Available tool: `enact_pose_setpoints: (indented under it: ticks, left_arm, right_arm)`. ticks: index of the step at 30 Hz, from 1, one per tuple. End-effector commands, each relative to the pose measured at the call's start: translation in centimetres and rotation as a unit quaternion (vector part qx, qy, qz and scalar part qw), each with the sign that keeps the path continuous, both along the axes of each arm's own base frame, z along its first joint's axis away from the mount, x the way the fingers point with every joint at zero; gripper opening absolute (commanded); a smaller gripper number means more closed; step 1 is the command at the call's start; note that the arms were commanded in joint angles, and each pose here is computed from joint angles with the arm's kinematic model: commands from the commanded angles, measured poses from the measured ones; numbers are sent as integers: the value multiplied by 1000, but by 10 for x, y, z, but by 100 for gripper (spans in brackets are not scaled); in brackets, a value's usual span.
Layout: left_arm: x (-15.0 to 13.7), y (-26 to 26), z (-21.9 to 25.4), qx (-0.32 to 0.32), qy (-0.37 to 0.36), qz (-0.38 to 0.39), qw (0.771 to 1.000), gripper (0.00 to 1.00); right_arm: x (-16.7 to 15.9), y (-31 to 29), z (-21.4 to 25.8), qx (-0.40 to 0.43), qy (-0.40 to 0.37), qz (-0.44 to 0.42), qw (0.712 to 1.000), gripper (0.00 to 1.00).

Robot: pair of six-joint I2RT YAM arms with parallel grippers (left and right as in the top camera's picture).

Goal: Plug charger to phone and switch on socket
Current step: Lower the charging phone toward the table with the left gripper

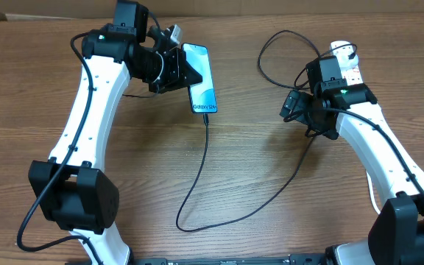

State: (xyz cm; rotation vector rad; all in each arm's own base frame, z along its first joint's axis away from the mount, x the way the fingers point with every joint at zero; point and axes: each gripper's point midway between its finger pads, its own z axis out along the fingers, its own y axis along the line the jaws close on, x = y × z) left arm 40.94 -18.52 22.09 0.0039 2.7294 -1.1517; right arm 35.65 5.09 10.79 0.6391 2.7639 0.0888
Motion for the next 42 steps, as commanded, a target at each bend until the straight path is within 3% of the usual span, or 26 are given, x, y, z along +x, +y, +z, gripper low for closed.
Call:
enact_pose_setpoints:
  ticks: [1, 17, 28, 36, 42]
  left_arm:
    - [1, -8, -5, -18, 11, -9, 1000, 4]
    - [9, -30, -26, -40, 28, -29, 998, 4]
    - [33, -35, -60, -35, 20, -26, 999, 4]
    - [39, -58, -81, -124, 46, -63, 989, 4]
    - [45, -59, -102, -126, 58, -60, 989, 4]
  right_arm:
    - [4, -4, 9, -4, -15, -3, 1000, 100]
    - [4, -4, 9, -5, -15, -3, 1000, 100]
    - [4, -4, 9, -5, -15, -3, 1000, 100]
    - [4, -4, 9, -5, -15, -3, 1000, 100]
    - [4, -4, 9, -4, -15, -3, 1000, 100]
